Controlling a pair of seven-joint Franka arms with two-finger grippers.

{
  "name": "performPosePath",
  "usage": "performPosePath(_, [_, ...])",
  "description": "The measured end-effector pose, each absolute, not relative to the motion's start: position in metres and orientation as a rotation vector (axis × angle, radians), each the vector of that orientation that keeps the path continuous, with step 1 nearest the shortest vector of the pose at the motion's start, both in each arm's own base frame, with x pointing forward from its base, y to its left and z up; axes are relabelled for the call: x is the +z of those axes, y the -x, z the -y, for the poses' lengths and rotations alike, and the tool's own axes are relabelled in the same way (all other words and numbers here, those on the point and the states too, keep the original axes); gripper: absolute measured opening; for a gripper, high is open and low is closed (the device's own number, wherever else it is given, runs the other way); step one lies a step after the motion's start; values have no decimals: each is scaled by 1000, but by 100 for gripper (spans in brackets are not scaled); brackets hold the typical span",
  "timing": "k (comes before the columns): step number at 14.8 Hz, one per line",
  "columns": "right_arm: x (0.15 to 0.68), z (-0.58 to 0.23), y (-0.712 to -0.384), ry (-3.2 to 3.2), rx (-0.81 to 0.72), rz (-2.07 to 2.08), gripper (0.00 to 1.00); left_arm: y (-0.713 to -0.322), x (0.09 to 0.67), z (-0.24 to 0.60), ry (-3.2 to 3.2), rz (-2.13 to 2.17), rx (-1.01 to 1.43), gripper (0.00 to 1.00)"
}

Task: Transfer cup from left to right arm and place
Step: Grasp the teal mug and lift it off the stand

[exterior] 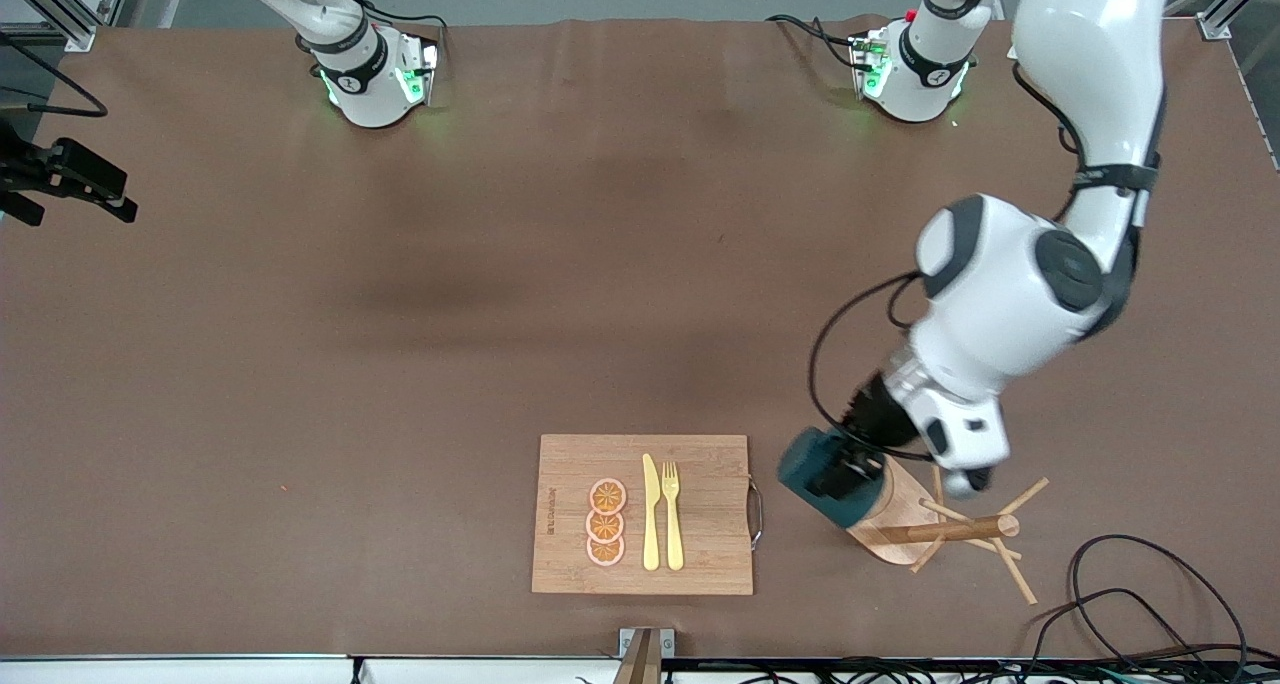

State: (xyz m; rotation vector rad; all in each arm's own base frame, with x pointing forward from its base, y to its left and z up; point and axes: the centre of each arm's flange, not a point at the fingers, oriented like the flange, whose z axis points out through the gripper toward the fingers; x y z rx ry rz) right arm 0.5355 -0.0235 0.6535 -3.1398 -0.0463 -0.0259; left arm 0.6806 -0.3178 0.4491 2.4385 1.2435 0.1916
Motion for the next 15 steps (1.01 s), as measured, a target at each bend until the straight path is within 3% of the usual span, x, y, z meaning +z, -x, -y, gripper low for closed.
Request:
performPosePath(7, [653,24,-536,3140,-24,44,100,-557,384,509,-2718,-1024,548,81])
performPosePath(15, [651,27,-536,3140,-18,38,100,-408,263,619,-2906,-749,1107,81])
